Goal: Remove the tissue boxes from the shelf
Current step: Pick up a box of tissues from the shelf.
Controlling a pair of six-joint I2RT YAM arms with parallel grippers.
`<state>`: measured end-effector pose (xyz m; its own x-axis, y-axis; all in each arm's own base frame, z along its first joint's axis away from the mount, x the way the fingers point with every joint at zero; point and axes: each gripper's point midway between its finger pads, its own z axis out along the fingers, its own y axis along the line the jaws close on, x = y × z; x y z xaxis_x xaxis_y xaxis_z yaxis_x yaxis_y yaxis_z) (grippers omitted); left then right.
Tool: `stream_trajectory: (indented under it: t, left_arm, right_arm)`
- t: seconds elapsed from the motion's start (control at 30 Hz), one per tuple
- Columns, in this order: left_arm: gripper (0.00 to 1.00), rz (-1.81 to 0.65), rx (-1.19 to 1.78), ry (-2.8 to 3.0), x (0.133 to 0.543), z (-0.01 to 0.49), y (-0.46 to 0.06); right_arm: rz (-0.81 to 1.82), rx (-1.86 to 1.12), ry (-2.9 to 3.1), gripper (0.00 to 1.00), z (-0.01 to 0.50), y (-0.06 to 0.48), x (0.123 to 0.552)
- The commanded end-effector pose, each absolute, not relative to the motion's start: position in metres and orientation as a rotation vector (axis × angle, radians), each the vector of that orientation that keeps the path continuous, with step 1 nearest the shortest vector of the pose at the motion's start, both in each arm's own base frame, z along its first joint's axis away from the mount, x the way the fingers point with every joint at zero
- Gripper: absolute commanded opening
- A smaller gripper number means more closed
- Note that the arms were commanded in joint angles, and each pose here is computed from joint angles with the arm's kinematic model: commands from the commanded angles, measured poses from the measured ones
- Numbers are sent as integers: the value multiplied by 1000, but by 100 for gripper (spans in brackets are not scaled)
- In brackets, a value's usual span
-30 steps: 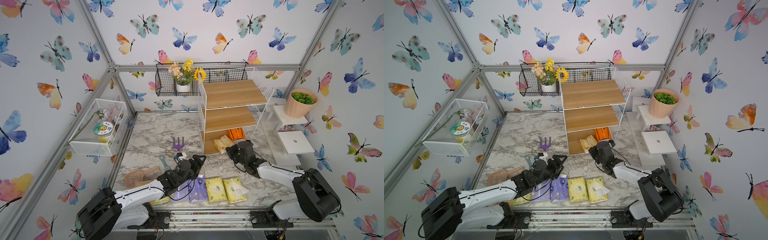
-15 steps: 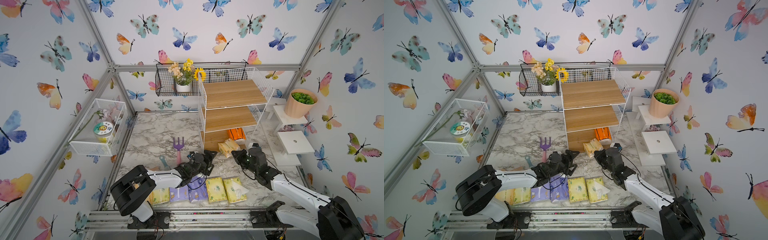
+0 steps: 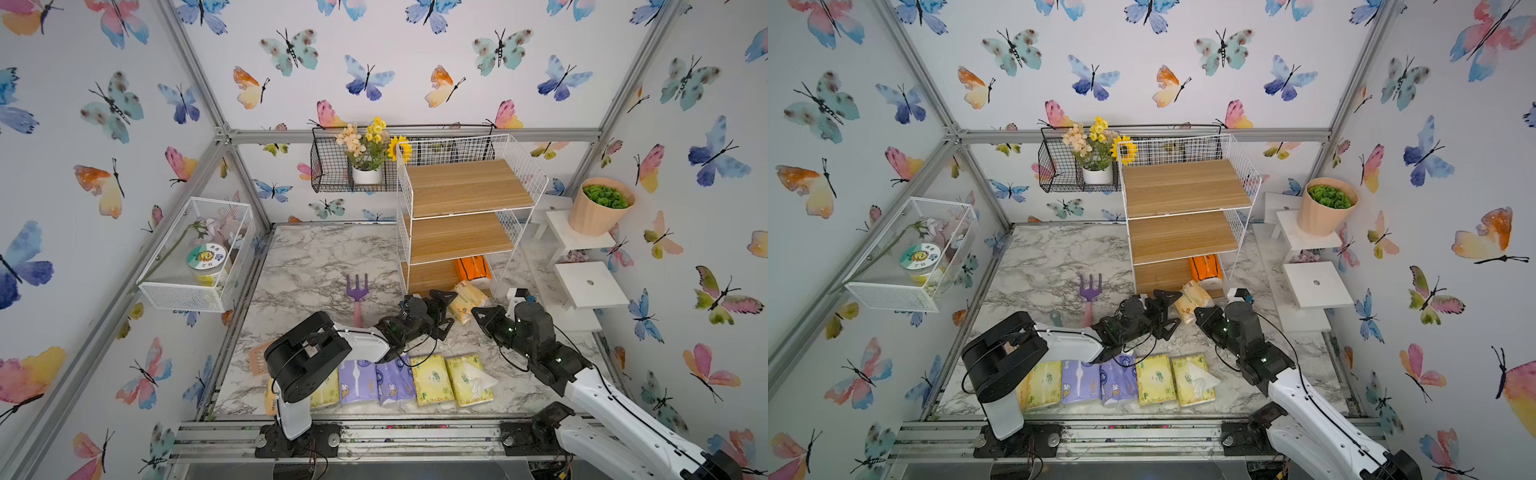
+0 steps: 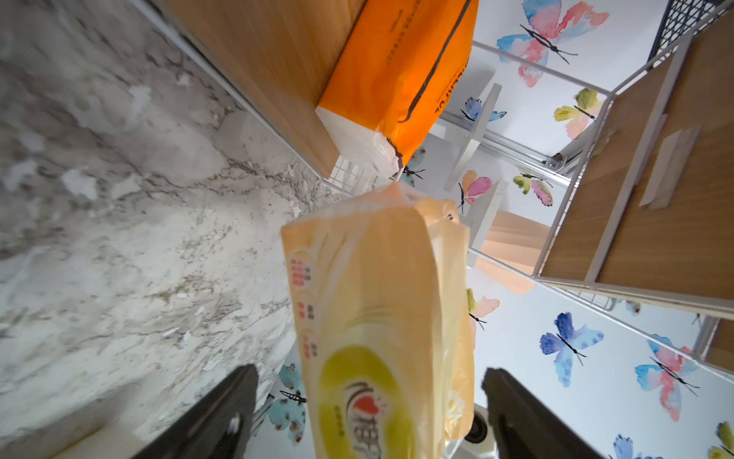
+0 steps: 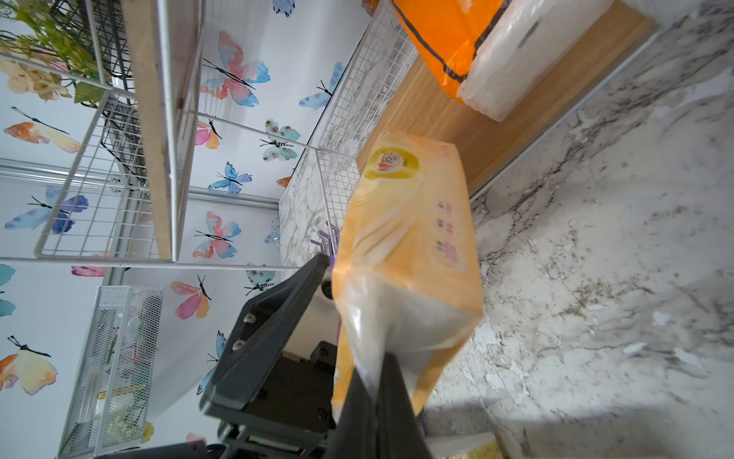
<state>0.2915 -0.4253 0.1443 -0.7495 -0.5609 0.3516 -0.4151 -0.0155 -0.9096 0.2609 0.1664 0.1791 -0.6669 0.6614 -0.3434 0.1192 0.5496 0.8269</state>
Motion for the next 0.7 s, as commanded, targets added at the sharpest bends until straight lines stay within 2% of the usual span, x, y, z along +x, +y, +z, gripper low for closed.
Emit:
stream_trajectory:
  t: [0.0, 0.27, 0.33, 0.47, 0.53, 0.67]
  left_arm:
    - [79, -2037, -989, 2060, 287, 169, -444]
    - [43, -2027, -984, 2050, 283, 170, -451]
    - [35, -2017, -982, 2055, 281, 169, -452]
    - [26, -1988, -964, 2071, 276, 165, -452]
    - [23, -1972, -952, 2088, 272, 163, -454]
    - [21, -1959, -911, 2114, 262, 163, -460]
  right_arm:
    - [1063, 575, 2138, 2, 194, 163, 252]
    - [1033, 644, 2119, 2, 192, 146, 240]
    - [1022, 652, 2112, 2, 192, 143, 239]
    - [988, 661, 2086, 8, 198, 134, 237]
    - [970, 656, 2076, 18, 202, 130, 236]
    - [893, 609, 2049, 52, 219, 119, 234]
